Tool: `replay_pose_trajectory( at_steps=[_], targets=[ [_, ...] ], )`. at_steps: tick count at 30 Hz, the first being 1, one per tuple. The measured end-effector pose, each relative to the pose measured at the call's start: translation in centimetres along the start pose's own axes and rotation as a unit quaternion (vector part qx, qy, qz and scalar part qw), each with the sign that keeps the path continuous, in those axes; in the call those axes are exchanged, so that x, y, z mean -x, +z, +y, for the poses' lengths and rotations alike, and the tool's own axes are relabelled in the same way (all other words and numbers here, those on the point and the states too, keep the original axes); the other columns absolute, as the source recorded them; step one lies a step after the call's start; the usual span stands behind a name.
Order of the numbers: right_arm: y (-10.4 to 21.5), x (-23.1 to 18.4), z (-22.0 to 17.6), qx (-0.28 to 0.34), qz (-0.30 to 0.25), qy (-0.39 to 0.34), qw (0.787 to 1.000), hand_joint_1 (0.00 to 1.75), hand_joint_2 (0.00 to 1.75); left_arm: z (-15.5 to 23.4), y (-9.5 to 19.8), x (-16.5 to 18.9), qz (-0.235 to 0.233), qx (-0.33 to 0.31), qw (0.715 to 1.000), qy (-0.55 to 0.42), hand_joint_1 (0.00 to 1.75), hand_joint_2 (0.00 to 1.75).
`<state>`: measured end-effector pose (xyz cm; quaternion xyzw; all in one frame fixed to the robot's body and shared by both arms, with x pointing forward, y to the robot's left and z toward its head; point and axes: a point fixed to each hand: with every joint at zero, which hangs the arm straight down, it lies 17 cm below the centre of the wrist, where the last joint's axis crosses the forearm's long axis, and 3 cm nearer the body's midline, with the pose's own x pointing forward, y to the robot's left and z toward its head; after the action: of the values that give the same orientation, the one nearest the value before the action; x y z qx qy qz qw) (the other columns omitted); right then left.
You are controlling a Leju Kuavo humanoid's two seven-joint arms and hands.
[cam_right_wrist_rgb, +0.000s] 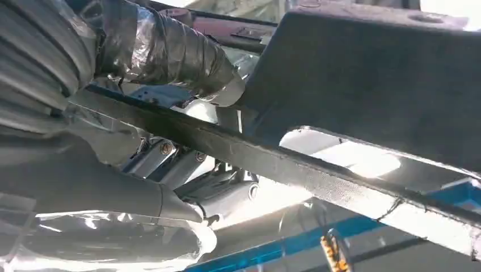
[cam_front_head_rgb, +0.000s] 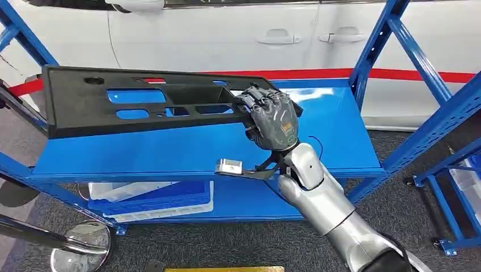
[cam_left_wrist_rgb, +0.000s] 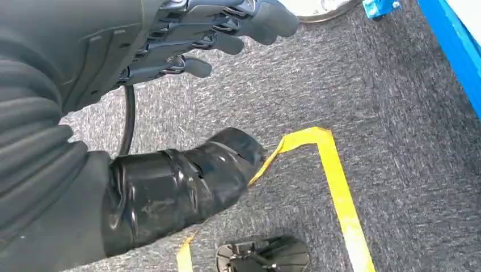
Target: Take the parts from the cabinet and place them on the table.
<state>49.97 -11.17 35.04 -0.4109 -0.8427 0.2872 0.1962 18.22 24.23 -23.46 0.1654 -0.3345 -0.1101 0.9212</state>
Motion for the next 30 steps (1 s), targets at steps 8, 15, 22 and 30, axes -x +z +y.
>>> replay_pose_trajectory(
  at_steps=[8, 15, 22, 30],
  targets=[
    [-0.9, -1.6, -5.9, 0.083, 0.003, -0.069, 0.994, 1.75, 1.75, 0.1, 0.0, 0.7, 0.019, -0.003, 1.0, 0.011, 0.0, 1.75],
    [-2.5, -1.9, -12.2, 0.154, 0.034, -0.14, 0.978, 1.75, 1.75, -0.1, 0.1, 1.3, 0.038, 0.005, 0.999, 0.022, 0.0, 1.75],
    [-2.6, -3.8, -15.9, 0.183, 0.001, -0.19, 0.965, 1.75, 1.75, -0.5, 0.1, 1.2, 0.038, 0.016, 0.999, 0.029, 0.0, 1.75],
    [-2.0, -4.5, -17.1, 0.185, -0.019, -0.19, 0.964, 1.75, 1.75, -0.6, 0.1, 1.3, 0.042, 0.018, 0.998, 0.03, 0.0, 1.75]
  ],
)
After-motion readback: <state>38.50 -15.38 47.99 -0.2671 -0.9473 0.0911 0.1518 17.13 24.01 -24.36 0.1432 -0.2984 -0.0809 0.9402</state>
